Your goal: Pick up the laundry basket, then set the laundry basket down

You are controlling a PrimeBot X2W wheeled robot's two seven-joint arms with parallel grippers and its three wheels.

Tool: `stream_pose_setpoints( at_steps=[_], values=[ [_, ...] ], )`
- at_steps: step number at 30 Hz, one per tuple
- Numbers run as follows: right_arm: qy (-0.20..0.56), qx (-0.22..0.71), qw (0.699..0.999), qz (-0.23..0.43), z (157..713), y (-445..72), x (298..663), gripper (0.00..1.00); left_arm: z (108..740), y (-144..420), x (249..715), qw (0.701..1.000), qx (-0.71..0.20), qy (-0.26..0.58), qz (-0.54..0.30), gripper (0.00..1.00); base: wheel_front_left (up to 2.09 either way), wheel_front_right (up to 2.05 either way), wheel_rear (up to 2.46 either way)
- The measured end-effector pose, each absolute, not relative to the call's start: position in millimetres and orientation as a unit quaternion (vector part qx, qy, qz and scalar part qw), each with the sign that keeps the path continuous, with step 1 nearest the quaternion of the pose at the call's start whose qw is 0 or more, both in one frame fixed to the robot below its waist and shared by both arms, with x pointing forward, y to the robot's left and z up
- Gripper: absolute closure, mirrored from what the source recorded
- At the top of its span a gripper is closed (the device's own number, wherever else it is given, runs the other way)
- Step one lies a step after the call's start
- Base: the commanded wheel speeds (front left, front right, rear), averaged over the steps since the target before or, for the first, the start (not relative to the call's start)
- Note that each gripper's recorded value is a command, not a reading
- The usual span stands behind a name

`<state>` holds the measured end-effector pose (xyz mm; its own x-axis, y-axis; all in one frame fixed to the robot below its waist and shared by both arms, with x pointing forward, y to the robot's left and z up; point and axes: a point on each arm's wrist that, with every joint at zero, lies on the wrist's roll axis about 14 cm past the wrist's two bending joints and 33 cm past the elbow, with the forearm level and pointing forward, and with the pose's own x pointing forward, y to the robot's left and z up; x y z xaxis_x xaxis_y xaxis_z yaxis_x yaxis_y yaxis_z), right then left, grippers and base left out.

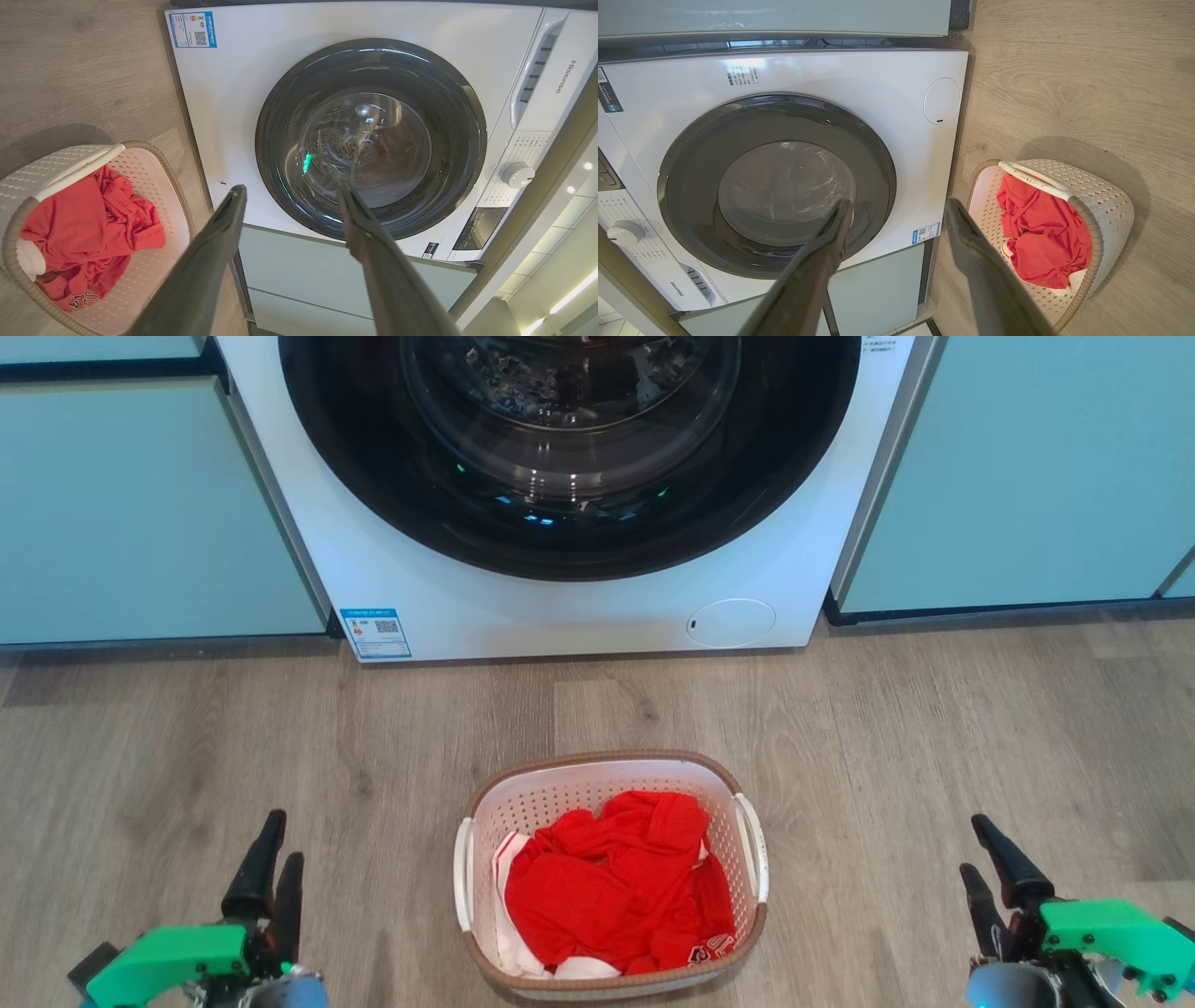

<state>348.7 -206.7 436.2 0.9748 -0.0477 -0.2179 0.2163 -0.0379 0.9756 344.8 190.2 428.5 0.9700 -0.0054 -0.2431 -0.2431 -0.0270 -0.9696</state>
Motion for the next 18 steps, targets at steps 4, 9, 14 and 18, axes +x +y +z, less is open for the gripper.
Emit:
stream_pose_setpoints(
  at_steps=[4, 9, 14, 18],
  values=[
    [0.057, 0.707, 0.698, -0.098, 437, -208, 349, 0.0, 429, 193, 345, 0.698, -0.705, 0.083, 0.09, 0.0, 0.0, 0.0, 0.0],
    [0.052, 0.696, 0.709, -0.102, 438, -212, 349, 0.0, 430, 195, 344, 0.708, -0.696, 0.079, 0.094, 0.0, 0.0, 0.0, 0.0],
    [0.044, 0.678, 0.726, -0.106, 440, -217, 349, 0.0, 433, 197, 346, 0.718, -0.686, 0.072, 0.094, 0.0, 0.0, 0.0, 0.0],
    [0.033, 0.659, 0.744, -0.105, 447, -222, 352, 0.0, 437, 199, 349, 0.728, -0.676, 0.064, 0.093, 0.0, 0.0, 0.0, 0.0]
  ],
)
